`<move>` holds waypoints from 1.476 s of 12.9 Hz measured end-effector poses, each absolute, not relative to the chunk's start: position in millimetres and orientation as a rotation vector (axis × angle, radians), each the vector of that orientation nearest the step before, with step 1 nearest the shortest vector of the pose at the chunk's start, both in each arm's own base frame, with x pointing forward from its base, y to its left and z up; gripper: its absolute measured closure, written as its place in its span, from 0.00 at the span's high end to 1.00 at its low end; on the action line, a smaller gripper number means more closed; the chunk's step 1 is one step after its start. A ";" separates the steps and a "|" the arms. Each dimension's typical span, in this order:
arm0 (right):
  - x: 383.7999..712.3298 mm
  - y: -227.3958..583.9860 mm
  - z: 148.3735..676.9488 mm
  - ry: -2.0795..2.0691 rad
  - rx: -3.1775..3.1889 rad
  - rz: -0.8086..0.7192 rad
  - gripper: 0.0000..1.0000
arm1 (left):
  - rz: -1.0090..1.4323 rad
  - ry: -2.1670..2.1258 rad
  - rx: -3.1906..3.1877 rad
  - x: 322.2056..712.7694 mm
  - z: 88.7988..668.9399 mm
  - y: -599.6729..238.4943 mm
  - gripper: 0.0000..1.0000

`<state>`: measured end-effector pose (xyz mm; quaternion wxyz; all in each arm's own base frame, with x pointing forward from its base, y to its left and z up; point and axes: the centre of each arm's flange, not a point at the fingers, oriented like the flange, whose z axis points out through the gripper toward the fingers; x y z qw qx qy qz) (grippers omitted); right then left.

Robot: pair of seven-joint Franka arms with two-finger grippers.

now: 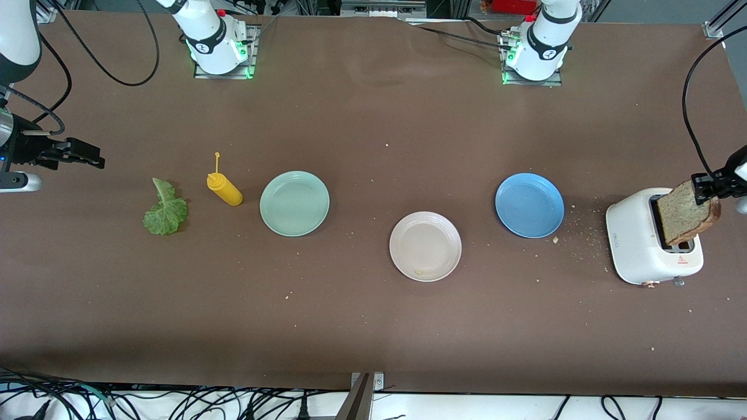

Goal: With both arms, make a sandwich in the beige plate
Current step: 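Lift the bread slice out with the left gripper toward the beige plate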

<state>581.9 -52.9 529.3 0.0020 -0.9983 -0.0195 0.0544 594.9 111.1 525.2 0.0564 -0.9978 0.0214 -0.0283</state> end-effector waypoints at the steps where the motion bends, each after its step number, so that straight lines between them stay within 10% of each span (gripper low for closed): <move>1: 581.9 -52.9 529.3 -0.061 -3.132 0.171 1.00 | -0.087 0.090 -3.028 596.7 532.7 100.6 0.08; 19: 582.1 -52.9 529.8 -0.061 -3.132 0.170 1.00 | 0.426 -0.547 -3.657 632.7 437.4 -131.2 0.08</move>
